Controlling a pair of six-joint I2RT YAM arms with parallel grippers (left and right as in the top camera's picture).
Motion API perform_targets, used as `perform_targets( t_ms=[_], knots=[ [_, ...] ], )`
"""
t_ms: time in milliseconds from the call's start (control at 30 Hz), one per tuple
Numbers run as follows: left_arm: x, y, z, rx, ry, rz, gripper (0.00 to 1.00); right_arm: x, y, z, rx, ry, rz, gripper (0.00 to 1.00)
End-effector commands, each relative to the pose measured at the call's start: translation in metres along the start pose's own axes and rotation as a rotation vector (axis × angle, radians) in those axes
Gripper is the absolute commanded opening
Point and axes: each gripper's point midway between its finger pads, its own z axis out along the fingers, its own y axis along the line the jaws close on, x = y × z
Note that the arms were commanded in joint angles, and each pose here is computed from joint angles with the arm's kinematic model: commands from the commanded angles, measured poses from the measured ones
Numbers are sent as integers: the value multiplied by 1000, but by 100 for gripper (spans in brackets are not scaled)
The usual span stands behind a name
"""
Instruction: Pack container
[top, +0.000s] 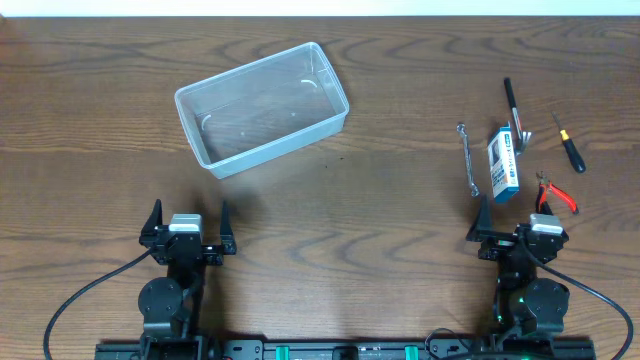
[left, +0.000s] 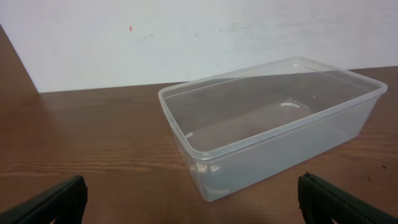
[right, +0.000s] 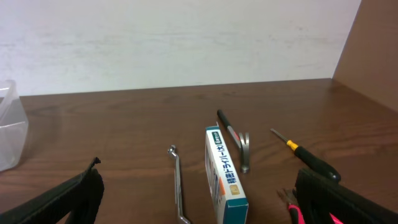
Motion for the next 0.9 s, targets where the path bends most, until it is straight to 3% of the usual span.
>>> perform_targets(
  t_ms=[0,200,533,733,867],
  knots=[
    [15,-3,1,14,43,18,98,0,1,0,-5,-1,13,99],
    [15,-3,1,14,43,18,98,-1,1,0,-5,-5,13,99],
    [15,-3,1,14,43,18,98,-42,6,-3,-35,-117,85,99],
    [15,-3,1,14,43,18,98,-113,9,7,-24,-135,87,99],
    [15,-3,1,14,43,18,98,-179,39,42,-151,-23,73,99]
  ],
)
